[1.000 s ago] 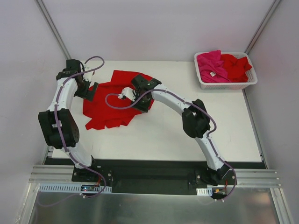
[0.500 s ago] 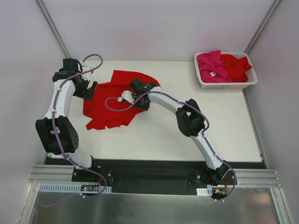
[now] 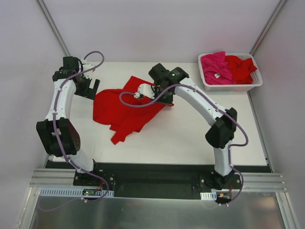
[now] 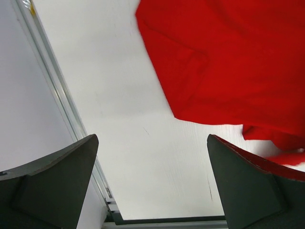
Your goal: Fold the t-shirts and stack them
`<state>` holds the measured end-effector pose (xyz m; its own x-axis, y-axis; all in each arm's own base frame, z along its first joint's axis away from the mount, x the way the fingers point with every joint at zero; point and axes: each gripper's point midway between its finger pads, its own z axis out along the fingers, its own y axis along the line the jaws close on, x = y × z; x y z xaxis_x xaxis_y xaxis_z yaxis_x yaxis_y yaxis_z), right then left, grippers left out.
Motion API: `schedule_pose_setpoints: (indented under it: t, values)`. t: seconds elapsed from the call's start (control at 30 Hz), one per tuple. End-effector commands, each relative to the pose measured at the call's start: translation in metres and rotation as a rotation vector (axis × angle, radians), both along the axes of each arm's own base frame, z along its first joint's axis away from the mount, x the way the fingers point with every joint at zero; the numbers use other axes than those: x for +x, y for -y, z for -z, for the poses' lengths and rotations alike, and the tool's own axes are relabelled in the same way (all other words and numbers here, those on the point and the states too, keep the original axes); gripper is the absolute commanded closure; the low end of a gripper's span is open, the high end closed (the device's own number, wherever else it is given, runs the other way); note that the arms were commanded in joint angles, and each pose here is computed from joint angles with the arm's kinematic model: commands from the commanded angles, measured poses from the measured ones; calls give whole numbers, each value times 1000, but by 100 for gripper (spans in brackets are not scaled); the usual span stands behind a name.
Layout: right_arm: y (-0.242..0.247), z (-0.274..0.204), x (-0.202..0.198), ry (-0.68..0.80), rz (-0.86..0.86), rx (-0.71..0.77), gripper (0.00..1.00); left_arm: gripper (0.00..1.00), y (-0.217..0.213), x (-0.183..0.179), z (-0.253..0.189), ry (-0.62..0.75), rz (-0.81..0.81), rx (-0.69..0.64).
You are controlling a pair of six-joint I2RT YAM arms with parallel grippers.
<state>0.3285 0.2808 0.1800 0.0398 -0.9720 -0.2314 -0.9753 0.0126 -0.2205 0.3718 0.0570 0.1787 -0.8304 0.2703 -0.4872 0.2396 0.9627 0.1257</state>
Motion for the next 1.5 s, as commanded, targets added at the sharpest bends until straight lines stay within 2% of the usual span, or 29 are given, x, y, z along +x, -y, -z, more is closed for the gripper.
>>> schedule_pose_setpoints:
  t: [0.0, 0.03, 0.07, 0.13, 0.17, 0.23, 0.33, 0.37, 0.43, 0.5, 0.57, 0.63, 0.73, 0.77, 0.87, 1.0, 1.23, 1.37, 1.47]
  values:
    - [120, 7, -73, -281, -105, -437, 99, 1, 11, 11, -19, 47, 31, -11]
    - [138, 8, -78, -288, -123, -492, 99, 1, 11, 12, -22, 54, 37, -5]
    - [155, 10, -74, -269, -136, -569, 94, 1, 12, 12, -23, 57, 44, 1]
    - [176, 18, -73, -274, -111, -623, 70, 1, 15, 12, -26, 63, 55, 6]
    - [177, 16, -68, -251, -92, -618, 37, 1, 16, 12, -27, 65, 59, 13]
    - [167, 0, -42, -138, -23, -525, 27, 1, 19, 10, -29, 65, 73, 25]
    - [144, -34, 6, 88, 101, -379, 27, 1, 21, 10, -30, 64, 91, 37]
    - [134, -32, 12, 87, 123, -348, 27, 1, 23, 10, -30, 63, 97, 37]
    - [123, -34, 9, 54, 165, -294, 27, 1, 28, 11, -28, 57, 108, 34]
    - [112, -17, 8, 2, 192, -274, 27, 1, 35, 14, -23, 44, 124, 31]
    - [100, -1, 10, -50, 255, -195, 27, 1, 47, 18, -22, 40, 143, 28]
    - [91, 7, 16, -55, 286, -142, 27, 1, 51, 25, -17, 27, 141, 22]
    - [79, 22, 17, -119, 303, -110, 28, 1, 81, 36, -8, 4, 176, 5]
    - [70, 24, 16, -162, 309, -60, 28, 1, 91, 37, -4, -9, 179, -11]
    - [69, 40, 32, -162, 325, -64, 30, 1, 110, 44, 14, -59, 200, -49]
    - [63, 41, 86, -31, 389, 27, 33, 1, 128, 49, 40, -141, 220, -104]
    - [48, 49, 147, 138, 396, 123, 40, 1, 144, 37, 61, -224, 258, -179]
    - [38, 70, 163, 137, 386, 119, 40, 1, 153, 25, 71, -265, 290, -191]
    - [35, 94, 160, 99, 347, 68, 40, 1, 155, 20, 83, -303, 293, -182]
